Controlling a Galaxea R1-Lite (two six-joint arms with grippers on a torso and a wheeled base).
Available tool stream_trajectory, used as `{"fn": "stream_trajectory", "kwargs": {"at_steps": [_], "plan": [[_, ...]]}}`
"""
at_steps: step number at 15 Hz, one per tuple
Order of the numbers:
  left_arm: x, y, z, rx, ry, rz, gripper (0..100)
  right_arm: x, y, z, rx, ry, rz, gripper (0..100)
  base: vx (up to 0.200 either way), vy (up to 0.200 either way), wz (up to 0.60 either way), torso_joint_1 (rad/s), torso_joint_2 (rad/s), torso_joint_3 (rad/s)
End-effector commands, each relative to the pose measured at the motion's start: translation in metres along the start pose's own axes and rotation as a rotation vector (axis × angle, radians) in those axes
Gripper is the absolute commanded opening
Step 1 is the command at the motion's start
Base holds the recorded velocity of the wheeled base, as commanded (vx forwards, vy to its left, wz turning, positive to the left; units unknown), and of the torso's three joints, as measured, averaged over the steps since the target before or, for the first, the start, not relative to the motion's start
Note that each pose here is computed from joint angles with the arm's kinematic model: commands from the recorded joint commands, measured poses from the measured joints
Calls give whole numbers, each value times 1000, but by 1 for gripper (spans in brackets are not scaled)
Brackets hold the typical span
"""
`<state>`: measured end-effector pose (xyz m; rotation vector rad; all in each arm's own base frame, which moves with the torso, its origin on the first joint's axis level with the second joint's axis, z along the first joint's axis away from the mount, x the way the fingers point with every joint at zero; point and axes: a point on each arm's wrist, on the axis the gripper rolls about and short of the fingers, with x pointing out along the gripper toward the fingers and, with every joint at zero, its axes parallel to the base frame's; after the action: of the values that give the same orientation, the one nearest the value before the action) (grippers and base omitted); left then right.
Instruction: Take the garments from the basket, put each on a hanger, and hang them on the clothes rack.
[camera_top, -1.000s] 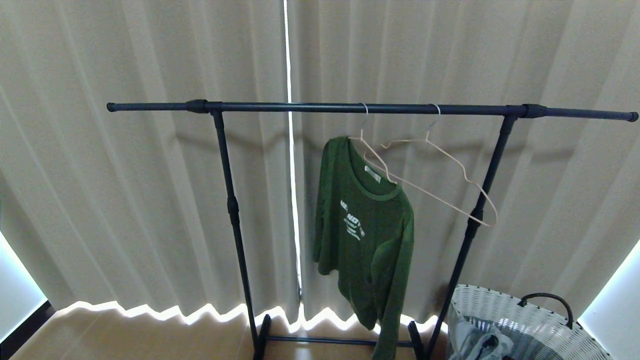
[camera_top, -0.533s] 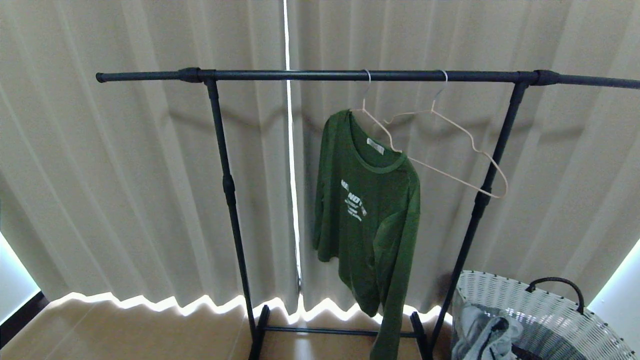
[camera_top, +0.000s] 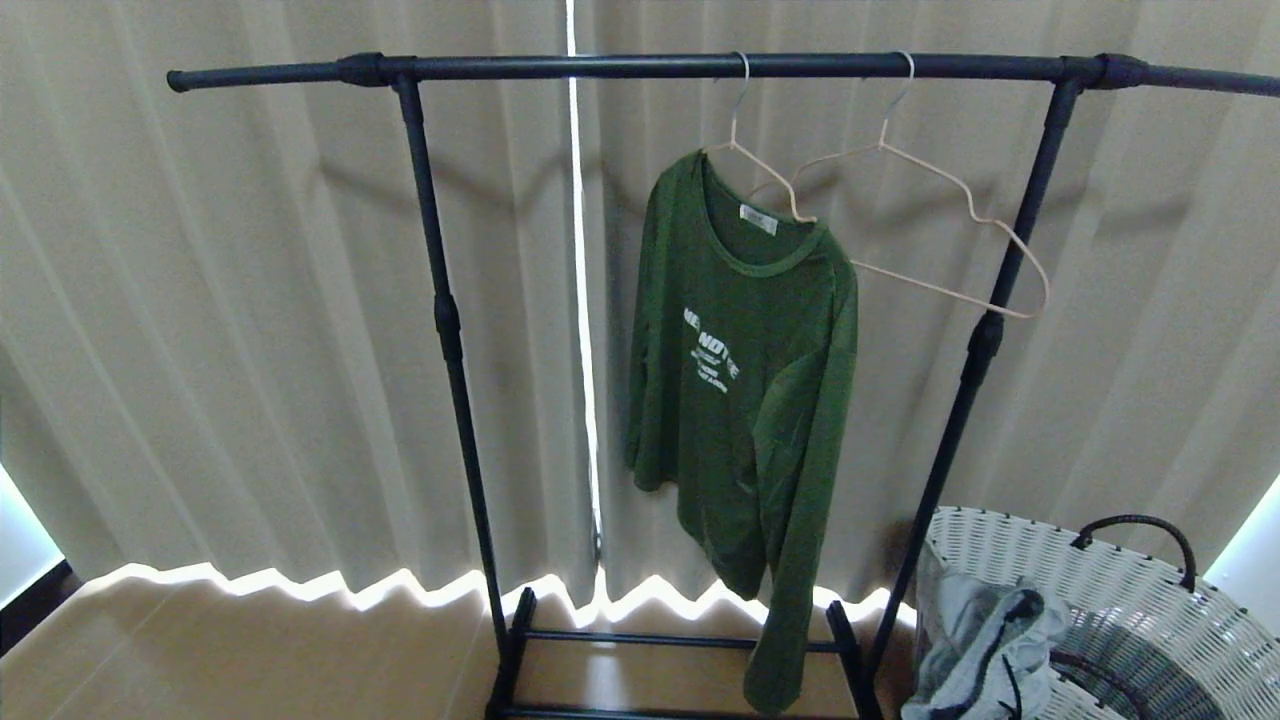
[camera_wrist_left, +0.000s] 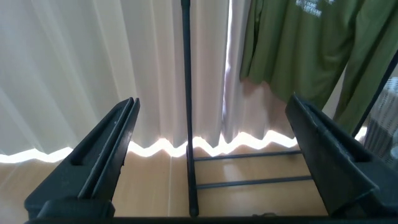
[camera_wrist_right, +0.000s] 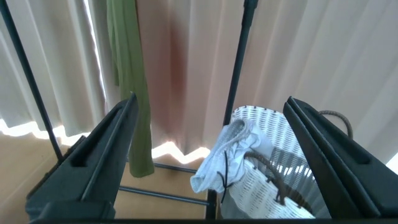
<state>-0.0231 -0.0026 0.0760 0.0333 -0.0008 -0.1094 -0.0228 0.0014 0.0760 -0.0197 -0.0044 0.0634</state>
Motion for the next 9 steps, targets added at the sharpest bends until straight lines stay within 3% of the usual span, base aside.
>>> {"fn": "stream_trajectory", "kwargs": {"at_steps": [1,5,9], "plan": [[0,0,0,0,0,0,100,0,0,0,0,-1,1,100,0,0,0,-149,452,305],[0,0,0,0,0,0,100,0,0,0,-2,-1,1,100,0,0,0,-117,424,294],[0,0,0,5,0,0,100,0,0,0,1,-1,-1,100,0,0,0,-19,93,50]]}}
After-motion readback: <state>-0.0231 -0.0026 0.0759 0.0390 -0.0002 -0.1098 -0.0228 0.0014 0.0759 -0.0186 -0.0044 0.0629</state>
